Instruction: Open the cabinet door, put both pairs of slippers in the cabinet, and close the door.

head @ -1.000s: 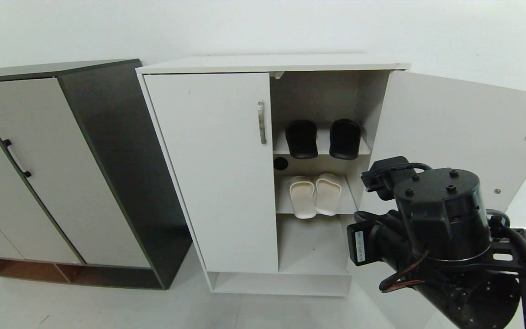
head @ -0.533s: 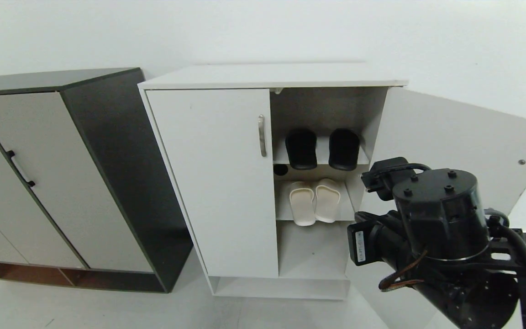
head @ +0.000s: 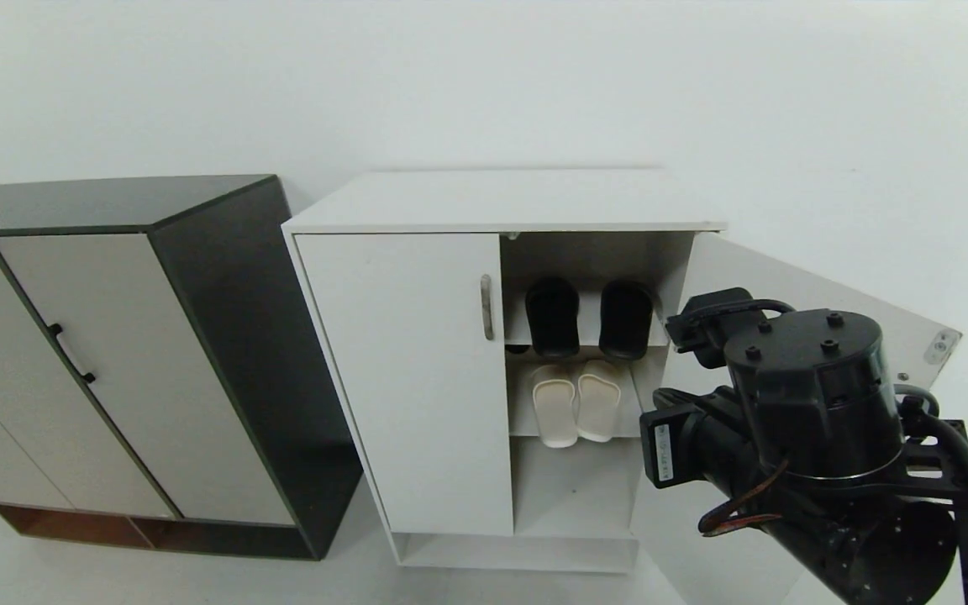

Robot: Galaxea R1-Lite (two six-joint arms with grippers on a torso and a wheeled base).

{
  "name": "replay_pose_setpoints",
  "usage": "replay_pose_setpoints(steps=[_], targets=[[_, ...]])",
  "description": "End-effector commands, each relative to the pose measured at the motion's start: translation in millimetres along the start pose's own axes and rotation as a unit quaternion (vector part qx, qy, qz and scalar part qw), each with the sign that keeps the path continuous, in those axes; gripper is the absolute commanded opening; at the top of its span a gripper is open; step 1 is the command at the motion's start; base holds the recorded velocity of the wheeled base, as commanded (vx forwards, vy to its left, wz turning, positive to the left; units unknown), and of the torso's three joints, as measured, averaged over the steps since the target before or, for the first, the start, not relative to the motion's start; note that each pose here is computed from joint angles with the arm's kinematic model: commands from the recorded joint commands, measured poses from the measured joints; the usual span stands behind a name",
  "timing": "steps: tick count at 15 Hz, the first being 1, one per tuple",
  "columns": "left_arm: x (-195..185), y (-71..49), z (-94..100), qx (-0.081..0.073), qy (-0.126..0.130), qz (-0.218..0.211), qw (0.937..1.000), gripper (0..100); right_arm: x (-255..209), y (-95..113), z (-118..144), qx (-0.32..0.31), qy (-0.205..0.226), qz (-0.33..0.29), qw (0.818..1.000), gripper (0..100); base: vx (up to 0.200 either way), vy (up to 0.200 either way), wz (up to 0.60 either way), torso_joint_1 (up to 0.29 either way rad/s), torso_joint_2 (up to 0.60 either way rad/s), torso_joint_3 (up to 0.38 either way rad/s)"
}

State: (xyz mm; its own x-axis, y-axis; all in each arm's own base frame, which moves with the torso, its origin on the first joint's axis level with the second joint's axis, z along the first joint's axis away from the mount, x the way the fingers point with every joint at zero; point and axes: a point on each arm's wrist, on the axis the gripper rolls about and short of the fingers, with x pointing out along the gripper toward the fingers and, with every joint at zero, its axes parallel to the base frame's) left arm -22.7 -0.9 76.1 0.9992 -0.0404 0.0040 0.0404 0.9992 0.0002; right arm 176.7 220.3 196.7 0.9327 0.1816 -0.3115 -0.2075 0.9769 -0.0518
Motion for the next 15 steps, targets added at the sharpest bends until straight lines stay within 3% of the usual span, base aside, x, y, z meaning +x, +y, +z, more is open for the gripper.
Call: replay_pose_setpoints(steps=[1,15], targets=[[0.0,0.0,0.0,0.0,0.0,0.0,1.0,0,-0.3,0.8,-0.3,-0.001,0.0,0.001,1.0,0,0.0,0.0,0.0,0.163,-0.48,-0.315],[0.0,0.0,0.0,0.0,0.0,0.001,1.0,0,-0.2,-1.6,-0.7,0.001,0.001,-0.003,1.0,0,0.0,0.0,0.0,0.207,-0.51,-0.311]])
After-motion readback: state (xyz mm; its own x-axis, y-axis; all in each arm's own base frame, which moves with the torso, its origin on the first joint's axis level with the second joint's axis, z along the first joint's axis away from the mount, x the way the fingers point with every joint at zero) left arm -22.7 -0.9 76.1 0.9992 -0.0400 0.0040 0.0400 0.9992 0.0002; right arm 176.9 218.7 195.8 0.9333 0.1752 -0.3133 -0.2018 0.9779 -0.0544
